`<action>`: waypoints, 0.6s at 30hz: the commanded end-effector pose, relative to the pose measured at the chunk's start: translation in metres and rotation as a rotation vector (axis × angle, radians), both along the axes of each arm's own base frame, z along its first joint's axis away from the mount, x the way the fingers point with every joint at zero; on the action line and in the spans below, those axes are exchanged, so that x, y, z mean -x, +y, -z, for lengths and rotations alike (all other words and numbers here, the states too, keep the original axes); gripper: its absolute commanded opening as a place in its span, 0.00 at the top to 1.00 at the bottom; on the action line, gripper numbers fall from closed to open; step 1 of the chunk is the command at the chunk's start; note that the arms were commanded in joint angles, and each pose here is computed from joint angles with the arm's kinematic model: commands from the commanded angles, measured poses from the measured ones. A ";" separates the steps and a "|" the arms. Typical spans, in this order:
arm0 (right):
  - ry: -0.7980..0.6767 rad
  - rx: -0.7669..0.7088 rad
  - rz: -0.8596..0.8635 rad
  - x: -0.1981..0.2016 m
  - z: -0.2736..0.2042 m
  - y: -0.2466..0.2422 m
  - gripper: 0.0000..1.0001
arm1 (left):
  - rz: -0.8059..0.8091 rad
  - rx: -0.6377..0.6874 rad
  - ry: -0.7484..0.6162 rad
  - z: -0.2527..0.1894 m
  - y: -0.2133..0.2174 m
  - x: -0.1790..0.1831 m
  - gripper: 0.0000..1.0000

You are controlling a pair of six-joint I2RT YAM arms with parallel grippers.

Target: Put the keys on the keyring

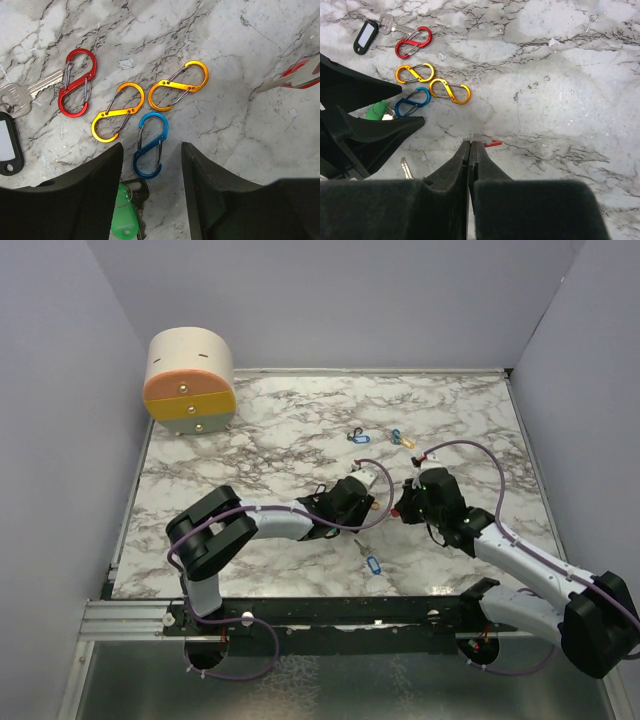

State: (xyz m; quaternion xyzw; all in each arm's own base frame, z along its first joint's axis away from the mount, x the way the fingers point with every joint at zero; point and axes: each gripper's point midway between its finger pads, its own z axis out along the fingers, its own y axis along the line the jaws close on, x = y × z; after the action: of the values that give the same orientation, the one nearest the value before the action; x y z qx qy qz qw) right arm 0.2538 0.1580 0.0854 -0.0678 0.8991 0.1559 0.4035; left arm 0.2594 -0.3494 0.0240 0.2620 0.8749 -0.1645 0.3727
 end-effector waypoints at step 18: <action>-0.062 -0.008 0.039 -0.008 -0.021 -0.005 0.99 | 0.010 -0.029 -0.004 0.005 -0.006 -0.002 0.78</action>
State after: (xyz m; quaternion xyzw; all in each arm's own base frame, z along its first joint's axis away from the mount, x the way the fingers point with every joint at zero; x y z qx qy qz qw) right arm 0.2545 0.1544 0.0915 -0.0627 0.8953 0.1517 0.4141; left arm 0.2635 -0.3561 0.0227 0.2665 0.8724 -0.1633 0.3759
